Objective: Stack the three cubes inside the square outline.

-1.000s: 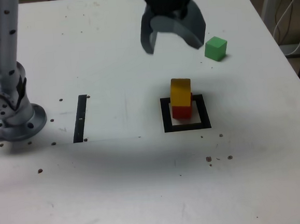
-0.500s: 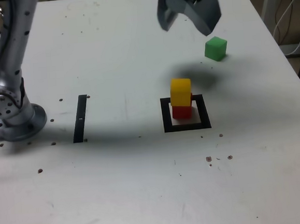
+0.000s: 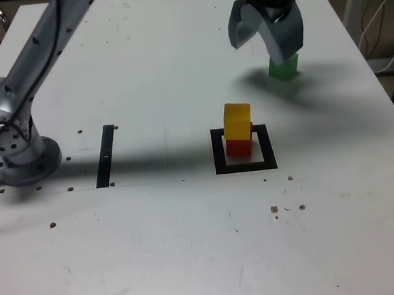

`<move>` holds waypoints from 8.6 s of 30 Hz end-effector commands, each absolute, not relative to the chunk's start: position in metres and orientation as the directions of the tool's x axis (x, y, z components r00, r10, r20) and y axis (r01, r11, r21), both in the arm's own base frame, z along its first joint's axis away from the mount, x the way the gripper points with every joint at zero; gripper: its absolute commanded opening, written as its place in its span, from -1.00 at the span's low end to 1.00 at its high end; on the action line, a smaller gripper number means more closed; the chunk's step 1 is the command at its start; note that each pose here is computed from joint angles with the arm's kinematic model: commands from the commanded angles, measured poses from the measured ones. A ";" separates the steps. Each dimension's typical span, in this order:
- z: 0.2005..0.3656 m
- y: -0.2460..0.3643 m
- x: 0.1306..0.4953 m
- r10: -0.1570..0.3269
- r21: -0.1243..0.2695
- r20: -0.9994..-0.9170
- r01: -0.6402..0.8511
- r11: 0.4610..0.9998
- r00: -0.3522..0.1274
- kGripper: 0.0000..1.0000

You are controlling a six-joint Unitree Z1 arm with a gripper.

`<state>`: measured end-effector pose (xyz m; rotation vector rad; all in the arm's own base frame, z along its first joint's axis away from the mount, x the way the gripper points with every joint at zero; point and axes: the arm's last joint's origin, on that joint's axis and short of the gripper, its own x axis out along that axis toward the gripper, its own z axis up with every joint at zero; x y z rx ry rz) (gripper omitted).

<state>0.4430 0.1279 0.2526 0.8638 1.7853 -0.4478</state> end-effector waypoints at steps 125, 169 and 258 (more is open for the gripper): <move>0.304 -0.041 0.357 0.134 0.084 -0.966 0.221 0.972 -0.223 -0.83; 0.296 -0.049 0.366 0.121 0.070 -0.971 0.236 0.969 -0.208 -0.29; 0.251 -0.015 0.137 0.088 0.058 -0.969 0.133 0.989 -0.231 0.99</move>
